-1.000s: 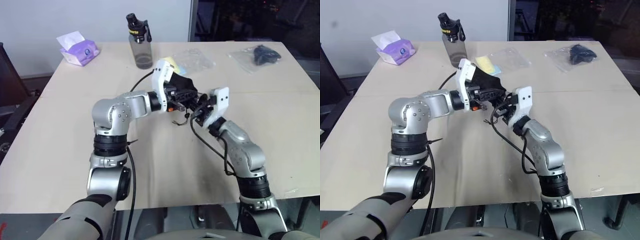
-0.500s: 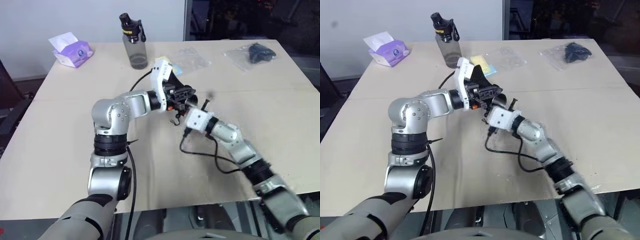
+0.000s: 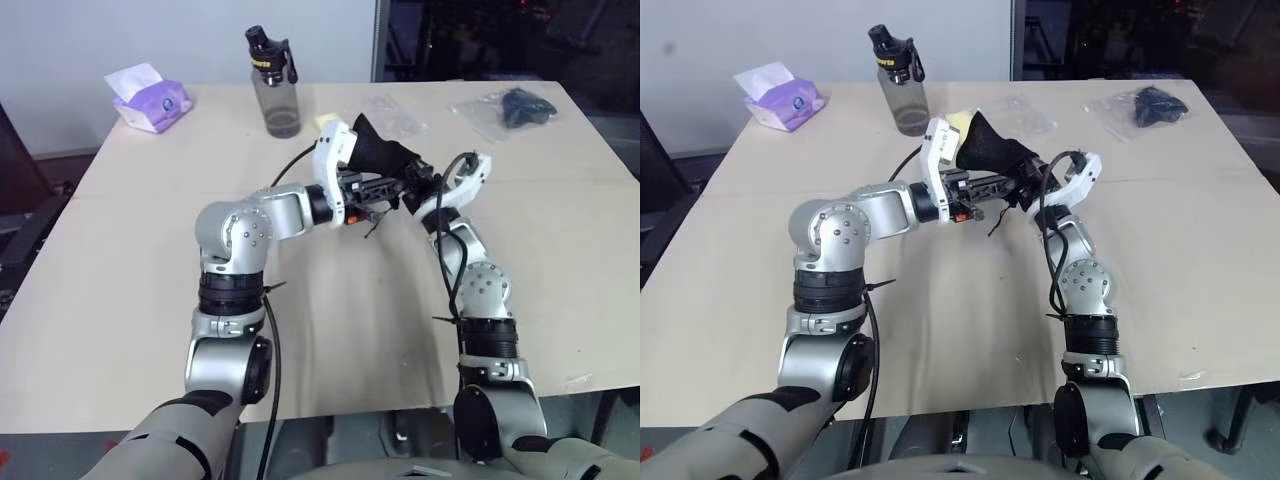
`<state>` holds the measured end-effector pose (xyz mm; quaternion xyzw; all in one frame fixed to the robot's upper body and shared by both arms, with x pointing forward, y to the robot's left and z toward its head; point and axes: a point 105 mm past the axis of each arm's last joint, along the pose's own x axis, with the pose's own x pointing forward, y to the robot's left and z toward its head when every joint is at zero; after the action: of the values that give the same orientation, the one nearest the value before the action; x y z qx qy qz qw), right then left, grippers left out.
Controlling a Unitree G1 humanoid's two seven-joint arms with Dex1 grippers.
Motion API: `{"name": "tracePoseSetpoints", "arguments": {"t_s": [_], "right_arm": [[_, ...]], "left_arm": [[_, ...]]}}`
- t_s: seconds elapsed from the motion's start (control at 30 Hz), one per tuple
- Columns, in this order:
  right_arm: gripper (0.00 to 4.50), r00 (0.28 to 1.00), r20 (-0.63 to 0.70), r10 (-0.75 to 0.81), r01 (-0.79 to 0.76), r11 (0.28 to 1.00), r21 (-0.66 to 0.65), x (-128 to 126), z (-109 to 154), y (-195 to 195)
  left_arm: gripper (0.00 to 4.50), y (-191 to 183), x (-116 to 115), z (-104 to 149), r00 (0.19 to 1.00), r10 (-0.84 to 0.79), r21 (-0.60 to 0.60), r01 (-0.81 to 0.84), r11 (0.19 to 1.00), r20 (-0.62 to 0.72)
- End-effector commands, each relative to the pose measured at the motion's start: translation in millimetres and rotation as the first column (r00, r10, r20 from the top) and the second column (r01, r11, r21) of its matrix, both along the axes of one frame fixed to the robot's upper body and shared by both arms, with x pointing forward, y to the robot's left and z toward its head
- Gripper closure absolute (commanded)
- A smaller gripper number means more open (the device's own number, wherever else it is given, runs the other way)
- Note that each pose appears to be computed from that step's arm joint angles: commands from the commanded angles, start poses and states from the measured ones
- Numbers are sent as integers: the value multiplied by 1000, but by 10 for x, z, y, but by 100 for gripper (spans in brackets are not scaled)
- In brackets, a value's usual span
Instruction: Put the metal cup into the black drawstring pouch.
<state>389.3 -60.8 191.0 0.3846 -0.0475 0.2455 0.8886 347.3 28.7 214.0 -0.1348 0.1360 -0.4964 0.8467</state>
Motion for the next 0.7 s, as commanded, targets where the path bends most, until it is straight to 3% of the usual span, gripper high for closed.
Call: {"name": "tracePoseSetpoints", "arguments": {"t_s": [0.03, 0.07, 0.13, 0.23, 0.27, 0.37, 0.47, 0.57, 0.7], "right_arm": [[445, 950, 305, 63, 102, 862, -496, -85, 131, 138], [445, 909, 381, 167, 143, 736, -662, -144, 43, 226], [445, 834, 432, 344, 218, 514, -830, -238, -153, 320], [445, 667, 392, 634, 363, 183, -914, -414, -475, 428], [445, 622, 362, 694, 399, 118, -910, -454, -554, 445], [445, 541, 320, 777, 474, 33, -880, -484, -639, 453], [445, 507, 298, 809, 507, 0, -862, -465, -667, 440], [445, 551, 328, 767, 468, 41, -883, -388, -612, 439], [445, 768, 425, 480, 217, 428, -877, -253, -381, 406]], "left_arm": [[450, -104, -107, 138, 996, -74, -45, 76, 996, 42], [450, -105, -92, 155, 997, -69, -51, 71, 996, 46], [450, -105, -59, 187, 997, -58, -62, 61, 996, 54], [450, -110, -1, 245, 997, -40, -79, 46, 996, 72], [450, -116, 11, 253, 996, -37, -82, 43, 996, 75], [450, -137, 16, 258, 996, -42, -86, 49, 995, 79], [450, -162, 3, 267, 995, -53, -93, 60, 994, 83], [450, -192, -37, 265, 993, -74, -99, 83, 992, 88], [450, -195, -93, 253, 991, -99, -107, 108, 988, 87]]}}
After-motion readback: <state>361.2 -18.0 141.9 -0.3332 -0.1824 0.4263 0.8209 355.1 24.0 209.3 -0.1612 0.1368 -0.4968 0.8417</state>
